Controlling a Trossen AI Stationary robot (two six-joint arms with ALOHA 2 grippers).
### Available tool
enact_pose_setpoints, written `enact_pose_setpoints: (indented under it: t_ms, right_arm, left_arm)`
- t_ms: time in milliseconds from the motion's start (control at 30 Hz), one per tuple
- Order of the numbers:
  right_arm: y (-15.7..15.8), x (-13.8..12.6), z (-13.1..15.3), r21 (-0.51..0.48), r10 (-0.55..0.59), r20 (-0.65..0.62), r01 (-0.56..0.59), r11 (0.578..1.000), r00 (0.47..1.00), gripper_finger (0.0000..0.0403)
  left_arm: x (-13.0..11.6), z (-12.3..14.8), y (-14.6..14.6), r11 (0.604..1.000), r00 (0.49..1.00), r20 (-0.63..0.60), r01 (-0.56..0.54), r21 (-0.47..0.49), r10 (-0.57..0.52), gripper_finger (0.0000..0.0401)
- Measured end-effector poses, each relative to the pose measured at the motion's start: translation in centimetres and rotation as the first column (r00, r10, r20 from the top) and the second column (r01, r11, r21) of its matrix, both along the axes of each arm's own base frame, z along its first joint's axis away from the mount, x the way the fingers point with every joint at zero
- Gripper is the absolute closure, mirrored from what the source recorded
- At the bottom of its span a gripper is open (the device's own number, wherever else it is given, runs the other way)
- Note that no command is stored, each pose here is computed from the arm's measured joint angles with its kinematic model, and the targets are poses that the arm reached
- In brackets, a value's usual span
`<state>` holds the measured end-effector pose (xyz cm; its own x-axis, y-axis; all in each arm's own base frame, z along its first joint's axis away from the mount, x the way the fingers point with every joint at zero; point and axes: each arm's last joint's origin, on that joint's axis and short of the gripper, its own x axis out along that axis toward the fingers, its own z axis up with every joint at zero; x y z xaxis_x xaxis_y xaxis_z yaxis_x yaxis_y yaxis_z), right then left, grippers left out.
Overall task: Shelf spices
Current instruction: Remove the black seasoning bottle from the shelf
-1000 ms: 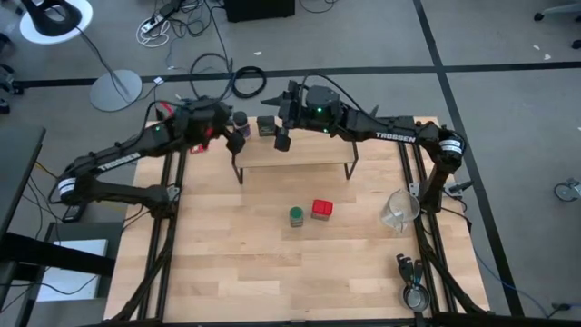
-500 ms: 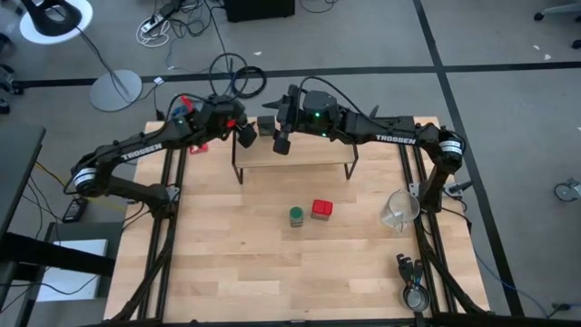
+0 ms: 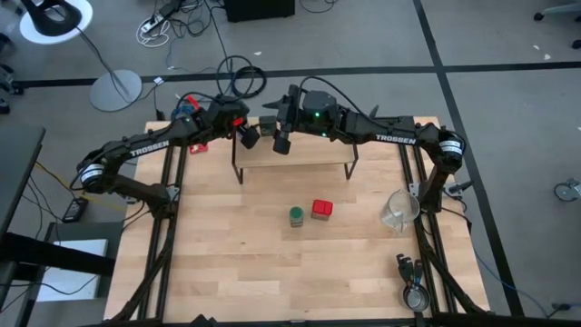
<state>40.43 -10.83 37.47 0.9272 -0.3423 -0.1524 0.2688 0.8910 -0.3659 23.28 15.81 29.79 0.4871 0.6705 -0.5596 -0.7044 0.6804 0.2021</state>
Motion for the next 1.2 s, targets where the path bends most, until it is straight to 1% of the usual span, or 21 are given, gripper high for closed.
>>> enact_pose_setpoints:
  t_ms: [100, 167, 233, 433, 500, 667, 800, 900, 1033, 1200]
  right_arm:
    - [0.0, 0.0, 0.0, 0.004, 0.000, -0.001, 0.000, 1.000, 1.000, 0.0147]
    - [0.0, 0.0, 0.0, 0.004, -0.001, -0.001, 0.001, 1.000, 1.000, 0.0148]
    - [0.0, 0.0, 0.0, 0.005, -0.001, -0.002, 0.001, 1.000, 1.000, 0.0149]
    - [0.0, 0.0, 0.0, 0.005, -0.001, -0.002, 0.001, 1.000, 1.000, 0.0150]
    - [0.0, 0.0, 0.0, 0.006, -0.001, -0.002, 0.001, 1.000, 1.000, 0.0151]
    - [0.0, 0.0, 0.0, 0.014, -0.006, 0.001, 0.006, 1.000, 1.000, 0.0151]
    - [0.0, 0.0, 0.0, 0.014, -0.006, 0.001, 0.006, 1.000, 1.000, 0.0154]
    - [0.0, 0.0, 0.0, 0.014, -0.007, 0.001, 0.007, 1.000, 1.000, 0.0155]
    - [0.0, 0.0, 0.0, 0.014, -0.008, 0.001, 0.008, 1.000, 1.000, 0.0154]
    - [0.0, 0.0, 0.0, 0.013, -0.009, 0.002, 0.009, 1.000, 1.000, 0.0156]
  left_arm:
    - [0.0, -0.1, 0.0, 1.000, 1.000, -0.016, 0.008, 0.001, -0.008, 0.0015]
    - [-0.1, -0.1, 0.0, 1.000, 1.000, -0.021, 0.009, -0.002, -0.009, 0.0033]
    - [-0.1, -0.1, -0.1, 1.000, 1.000, -0.023, 0.008, -0.003, -0.009, 0.0064]
    - [-0.1, -0.1, -0.1, 1.000, 1.000, -0.021, 0.012, -0.005, -0.012, 0.0177]
    - [-0.1, -0.1, -0.1, 1.000, 1.000, -0.020, 0.012, -0.006, -0.012, 0.0202]
    - [-0.1, -0.1, -0.1, 1.000, 1.000, -0.022, 0.013, -0.005, -0.013, 0.0206]
    - [-0.1, -0.1, -0.1, 1.000, 1.000, -0.025, 0.013, -0.006, -0.013, 0.0197]
    - [-0.5, 0.2, -0.5, 1.000, 0.999, -0.026, 0.019, -0.008, -0.019, 0.0199]
    - [-1.6, 1.7, -1.4, 1.000, 0.999, 0.032, 0.024, 0.012, -0.024, 0.0206]
    - [-4.0, 4.4, -3.0, 0.998, 0.988, 0.142, 0.051, 0.046, -0.057, 0.0206]
